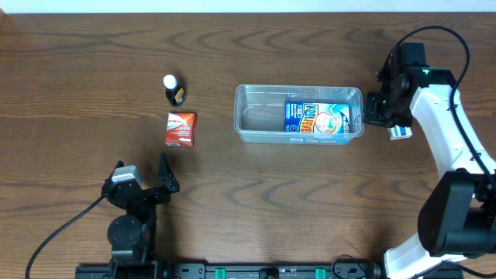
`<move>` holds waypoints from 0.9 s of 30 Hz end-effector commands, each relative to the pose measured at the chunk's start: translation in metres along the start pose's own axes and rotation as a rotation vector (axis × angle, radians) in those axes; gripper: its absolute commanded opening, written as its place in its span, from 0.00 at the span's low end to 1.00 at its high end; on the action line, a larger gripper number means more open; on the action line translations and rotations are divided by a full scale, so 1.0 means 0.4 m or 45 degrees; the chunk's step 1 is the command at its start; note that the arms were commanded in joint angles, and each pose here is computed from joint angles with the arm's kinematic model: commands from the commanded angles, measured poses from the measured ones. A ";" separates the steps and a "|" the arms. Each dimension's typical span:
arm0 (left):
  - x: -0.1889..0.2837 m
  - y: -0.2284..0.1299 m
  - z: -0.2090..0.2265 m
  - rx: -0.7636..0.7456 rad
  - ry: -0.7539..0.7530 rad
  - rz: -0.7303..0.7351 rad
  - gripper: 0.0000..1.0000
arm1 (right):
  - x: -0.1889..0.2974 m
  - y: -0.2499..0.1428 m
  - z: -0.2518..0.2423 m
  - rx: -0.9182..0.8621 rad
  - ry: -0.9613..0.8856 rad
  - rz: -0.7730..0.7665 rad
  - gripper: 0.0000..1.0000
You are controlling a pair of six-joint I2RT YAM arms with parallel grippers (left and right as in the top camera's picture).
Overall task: Pack container
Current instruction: 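Move the right gripper back over the white Panadol box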
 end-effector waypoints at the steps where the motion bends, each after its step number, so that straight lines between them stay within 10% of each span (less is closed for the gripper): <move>1: -0.006 -0.040 0.021 0.002 0.036 0.042 0.98 | -0.006 -0.004 0.027 0.094 0.068 0.010 0.01; 27: -0.006 -0.040 0.021 0.002 0.036 0.042 0.98 | -0.007 0.042 0.023 0.195 0.050 -0.088 0.01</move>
Point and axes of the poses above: each gripper's point midway between its finger pads, its own x axis back along the fingers, its own z axis along the line the jaws close on, y = z × x, the point moved 1 cm from there along x, back along the fingers, and after that the axes turned 9 degrees about x, right-handed, at the moved point
